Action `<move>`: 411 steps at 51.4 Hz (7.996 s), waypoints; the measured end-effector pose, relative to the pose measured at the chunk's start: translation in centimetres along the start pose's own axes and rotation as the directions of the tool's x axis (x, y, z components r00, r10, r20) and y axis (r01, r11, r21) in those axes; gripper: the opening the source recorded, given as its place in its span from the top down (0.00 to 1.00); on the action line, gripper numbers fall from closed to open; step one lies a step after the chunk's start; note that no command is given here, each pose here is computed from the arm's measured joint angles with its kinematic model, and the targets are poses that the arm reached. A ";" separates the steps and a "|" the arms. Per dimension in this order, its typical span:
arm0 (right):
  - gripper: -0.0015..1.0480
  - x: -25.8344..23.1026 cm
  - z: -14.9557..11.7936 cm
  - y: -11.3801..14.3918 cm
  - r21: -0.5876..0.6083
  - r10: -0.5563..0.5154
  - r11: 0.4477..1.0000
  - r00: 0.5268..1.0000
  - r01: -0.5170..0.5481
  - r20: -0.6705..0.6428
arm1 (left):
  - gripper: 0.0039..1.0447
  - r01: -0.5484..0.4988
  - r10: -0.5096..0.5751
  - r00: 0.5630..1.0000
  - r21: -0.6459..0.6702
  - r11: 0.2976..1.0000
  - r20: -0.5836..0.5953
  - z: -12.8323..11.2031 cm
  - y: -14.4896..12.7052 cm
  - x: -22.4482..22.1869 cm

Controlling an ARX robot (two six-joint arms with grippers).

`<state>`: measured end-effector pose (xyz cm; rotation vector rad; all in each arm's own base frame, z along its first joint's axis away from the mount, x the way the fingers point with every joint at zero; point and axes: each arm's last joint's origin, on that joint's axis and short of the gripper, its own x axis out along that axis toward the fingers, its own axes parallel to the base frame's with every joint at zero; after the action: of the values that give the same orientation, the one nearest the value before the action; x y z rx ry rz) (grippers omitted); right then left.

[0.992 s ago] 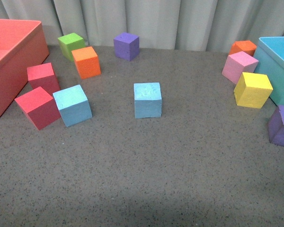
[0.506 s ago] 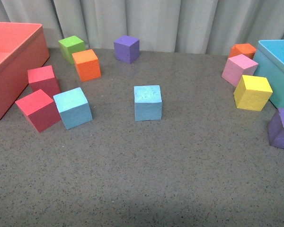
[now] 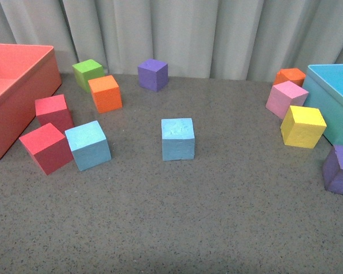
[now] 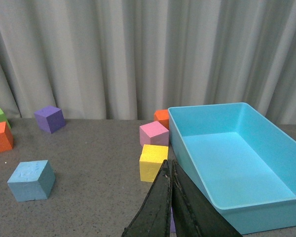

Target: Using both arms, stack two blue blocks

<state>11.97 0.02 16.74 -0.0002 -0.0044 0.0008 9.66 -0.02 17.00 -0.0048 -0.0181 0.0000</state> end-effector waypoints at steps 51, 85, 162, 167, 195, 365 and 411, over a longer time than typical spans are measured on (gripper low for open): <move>0.48 -2.2 -0.3 0.0 0.000 0.003 1.000 1.000 -0.003 -0.004 | 0.06 0.000 0.000 1.000 0.000 1.000 0.000 0.0 0.0 0.0; 0.09 -2.2 -0.3 0.0 0.000 0.003 1.000 1.000 -0.003 -0.003 | 0.06 -0.144 0.028 0.670 -0.092 0.985 -0.742 -1.6 -6.5 22.1; 0.09 -2.2 -0.3 0.0 0.000 0.003 1.000 1.000 -0.003 -0.003 | 0.41 -0.426 0.146 0.332 -0.010 0.904 -0.932 -9.3 -10.4 33.5; 0.09 -2.2 -0.3 0.0 0.000 0.003 1.000 1.000 -0.003 -0.003 | 0.48 -0.423 0.149 0.332 -0.005 0.906 -0.932 -9.2 -10.7 33.3; 0.09 -2.2 -0.3 0.0 0.000 0.003 1.000 1.000 -0.003 -0.003 | 0.55 -0.243 0.015 0.458 -0.109 0.964 -0.889 -3.0 -19.2 30.9; 0.09 -2.2 -0.3 0.0 0.000 0.003 1.000 1.000 -0.003 -0.003 | 0.97 0.002 -0.002 0.999 -0.003 1.000 -0.033 -0.9 -0.1 5.7; 0.09 -2.2 -0.3 0.0 0.000 0.003 1.000 1.000 -0.003 -0.003 | 0.97 0.000 0.000 1.000 -0.003 1.000 0.005 0.3 0.0 1.8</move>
<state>9.77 0.03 16.45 0.0002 -0.0010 0.0034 11.45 -0.03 17.34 -0.0079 -0.0235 -0.0005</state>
